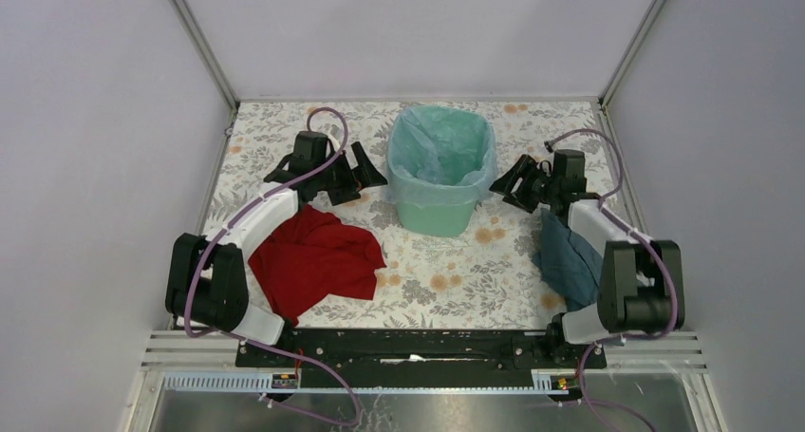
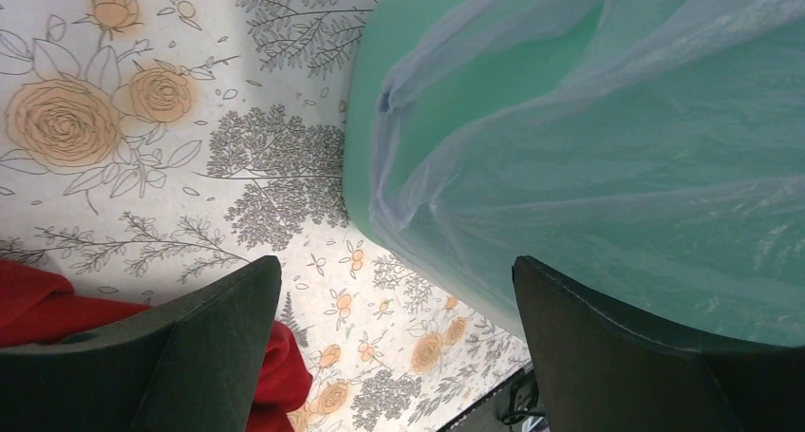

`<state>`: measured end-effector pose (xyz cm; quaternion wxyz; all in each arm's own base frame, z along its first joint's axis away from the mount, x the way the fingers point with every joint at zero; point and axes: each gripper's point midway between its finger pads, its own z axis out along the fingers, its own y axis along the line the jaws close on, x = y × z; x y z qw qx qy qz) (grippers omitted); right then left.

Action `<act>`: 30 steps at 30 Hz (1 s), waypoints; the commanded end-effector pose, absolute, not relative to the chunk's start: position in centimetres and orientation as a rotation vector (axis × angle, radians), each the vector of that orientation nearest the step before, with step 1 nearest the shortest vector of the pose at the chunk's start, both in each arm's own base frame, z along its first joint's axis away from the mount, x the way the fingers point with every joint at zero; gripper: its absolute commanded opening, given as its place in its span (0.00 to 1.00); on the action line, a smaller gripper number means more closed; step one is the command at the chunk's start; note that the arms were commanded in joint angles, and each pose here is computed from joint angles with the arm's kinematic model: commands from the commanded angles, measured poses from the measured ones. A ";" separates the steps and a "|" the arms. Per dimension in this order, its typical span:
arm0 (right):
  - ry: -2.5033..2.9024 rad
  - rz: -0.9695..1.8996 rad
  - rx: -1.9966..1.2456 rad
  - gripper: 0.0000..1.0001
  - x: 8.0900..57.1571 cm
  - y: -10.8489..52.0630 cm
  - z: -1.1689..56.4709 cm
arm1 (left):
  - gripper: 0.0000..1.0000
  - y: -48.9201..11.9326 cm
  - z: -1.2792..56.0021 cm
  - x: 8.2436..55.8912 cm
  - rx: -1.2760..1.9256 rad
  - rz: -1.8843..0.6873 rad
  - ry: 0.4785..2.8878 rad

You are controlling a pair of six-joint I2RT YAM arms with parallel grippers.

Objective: Put the trash bags into the trash bin

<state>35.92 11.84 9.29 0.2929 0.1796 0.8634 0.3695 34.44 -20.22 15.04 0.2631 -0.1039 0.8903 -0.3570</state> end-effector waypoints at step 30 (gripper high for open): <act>2.228 0.570 -0.420 1.00 19.5 26.9 17.0 | 0.99 -15.6 19.3 29.5 -0.141 -0.736 2.266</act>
